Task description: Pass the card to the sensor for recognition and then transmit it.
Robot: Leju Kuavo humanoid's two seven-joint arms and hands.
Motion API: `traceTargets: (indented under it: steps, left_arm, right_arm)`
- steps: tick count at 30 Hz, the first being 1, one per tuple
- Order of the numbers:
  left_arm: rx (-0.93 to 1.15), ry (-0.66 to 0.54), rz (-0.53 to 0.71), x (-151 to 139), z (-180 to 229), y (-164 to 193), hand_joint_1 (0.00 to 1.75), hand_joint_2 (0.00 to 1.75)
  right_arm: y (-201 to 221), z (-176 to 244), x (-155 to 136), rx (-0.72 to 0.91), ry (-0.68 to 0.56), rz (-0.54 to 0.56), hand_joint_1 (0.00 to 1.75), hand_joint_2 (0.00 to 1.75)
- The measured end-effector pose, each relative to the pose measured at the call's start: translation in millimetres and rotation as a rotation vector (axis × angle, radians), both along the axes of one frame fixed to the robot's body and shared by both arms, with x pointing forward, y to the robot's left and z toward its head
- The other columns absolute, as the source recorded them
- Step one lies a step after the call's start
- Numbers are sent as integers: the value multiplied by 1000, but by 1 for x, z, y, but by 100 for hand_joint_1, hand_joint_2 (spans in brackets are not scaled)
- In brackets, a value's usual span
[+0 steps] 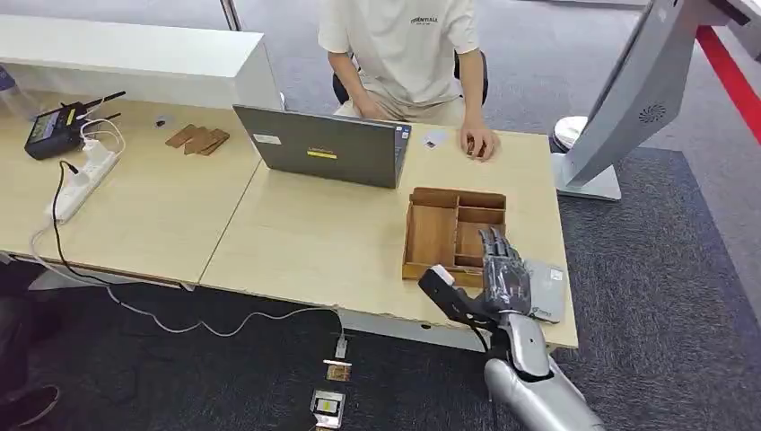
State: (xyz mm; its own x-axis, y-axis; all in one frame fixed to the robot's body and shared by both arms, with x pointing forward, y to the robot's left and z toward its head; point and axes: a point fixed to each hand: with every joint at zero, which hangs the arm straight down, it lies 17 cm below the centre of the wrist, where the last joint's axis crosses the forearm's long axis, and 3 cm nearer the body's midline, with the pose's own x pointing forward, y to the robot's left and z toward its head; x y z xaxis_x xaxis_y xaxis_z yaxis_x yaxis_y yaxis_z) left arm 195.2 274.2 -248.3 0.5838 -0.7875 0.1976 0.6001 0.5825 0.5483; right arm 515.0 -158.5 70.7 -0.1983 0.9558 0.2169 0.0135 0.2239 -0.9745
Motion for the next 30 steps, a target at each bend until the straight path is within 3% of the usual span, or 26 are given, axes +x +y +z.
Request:
traceTargets:
  steps: [24,25,26,30]
  left_arm:
    - [6,3,-2,-1,0,1,0,0]
    - [6,3,-2,-1,0,1,0,0]
    - [6,3,-2,-1,0,1,0,0]
    - [7,2,-1,-1,0,1,0,0]
  right_arm:
    - [-26,-19,1,-21,28,-51,0,175]
    - [-26,-19,1,-23,29,-51,103,175]
    - [-27,-20,1,-24,30,-50,175,175]
    - [-26,-21,1,-25,28,-41,175,175]
